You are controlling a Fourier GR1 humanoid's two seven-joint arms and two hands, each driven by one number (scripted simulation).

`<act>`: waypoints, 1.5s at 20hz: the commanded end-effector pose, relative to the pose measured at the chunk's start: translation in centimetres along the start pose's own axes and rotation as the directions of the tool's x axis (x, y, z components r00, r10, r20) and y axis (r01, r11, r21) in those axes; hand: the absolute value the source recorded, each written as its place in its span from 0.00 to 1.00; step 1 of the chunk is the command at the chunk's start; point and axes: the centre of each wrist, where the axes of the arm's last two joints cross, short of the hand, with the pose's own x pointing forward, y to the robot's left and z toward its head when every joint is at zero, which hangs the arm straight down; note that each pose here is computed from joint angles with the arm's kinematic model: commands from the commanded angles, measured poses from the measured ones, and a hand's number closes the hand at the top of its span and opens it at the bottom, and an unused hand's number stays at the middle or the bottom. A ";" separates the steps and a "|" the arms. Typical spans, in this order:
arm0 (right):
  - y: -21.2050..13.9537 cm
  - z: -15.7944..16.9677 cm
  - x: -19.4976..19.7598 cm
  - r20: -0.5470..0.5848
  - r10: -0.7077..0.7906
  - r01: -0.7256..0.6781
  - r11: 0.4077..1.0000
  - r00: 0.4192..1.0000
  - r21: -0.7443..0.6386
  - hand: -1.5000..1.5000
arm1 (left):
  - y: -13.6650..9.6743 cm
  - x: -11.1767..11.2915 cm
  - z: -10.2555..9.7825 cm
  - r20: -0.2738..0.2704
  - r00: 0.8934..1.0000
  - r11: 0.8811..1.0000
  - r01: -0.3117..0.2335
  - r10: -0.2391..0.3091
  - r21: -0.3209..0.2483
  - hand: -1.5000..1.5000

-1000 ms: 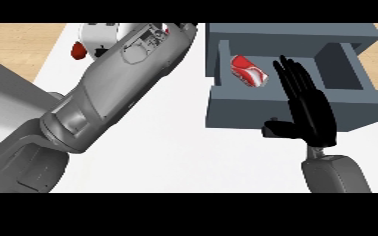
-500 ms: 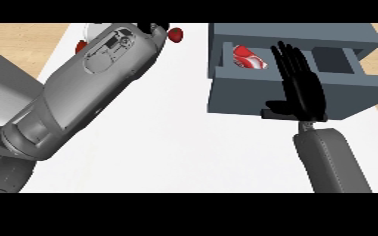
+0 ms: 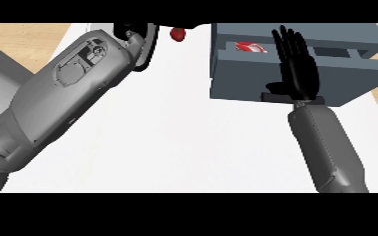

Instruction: Pick up the can, place it into the drawer and close the drawer

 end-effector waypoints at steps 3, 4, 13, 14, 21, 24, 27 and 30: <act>1.0 -3.2 0.4 -0.043 -0.030 0.030 1.000 0.999 0.008 0.00 | 2.0 -0.5 0.3 -0.002 1.000 1.000 0.013 -0.013 0.008 0.00; 2.7 -1.5 1.3 -0.044 -0.007 0.007 1.000 0.999 0.005 0.00 | 2.5 -2.4 1.8 -0.009 1.000 1.000 0.012 -0.012 -0.009 0.00; -0.1 -7.8 1.8 -0.052 0.007 -0.010 0.999 0.999 -0.046 0.00 | 4.1 -3.7 3.2 -0.021 1.000 1.000 0.021 -0.021 -0.007 0.00; 0.0 -7.5 1.1 -0.055 -0.014 0.010 0.997 0.998 -0.070 0.00 | 4.7 -2.3 3.0 -0.001 1.000 1.000 0.025 -0.025 -0.018 0.00; 0.0 -8.6 2.4 -0.067 -0.016 0.013 0.999 0.998 -0.051 0.00 | 4.9 -5.5 5.3 -0.007 0.999 0.999 0.039 -0.039 -0.032 0.00; -0.9 -9.9 3.3 -0.080 -0.017 0.012 0.998 0.997 -0.066 0.00 | 5.1 -4.0 4.4 -0.006 1.000 0.999 0.020 -0.020 -0.029 0.00; -1.5 -10.5 3.3 -0.053 -0.056 0.054 0.998 0.997 -0.044 0.00 | 4.3 -5.7 6.2 -0.006 1.000 0.998 0.029 -0.030 -0.047 0.00; -1.3 -10.5 4.3 -0.054 -0.157 0.153 0.985 0.986 -0.081 0.00 | 5.4 -6.1 6.0 -0.025 0.999 0.999 0.020 -0.020 -0.027 0.00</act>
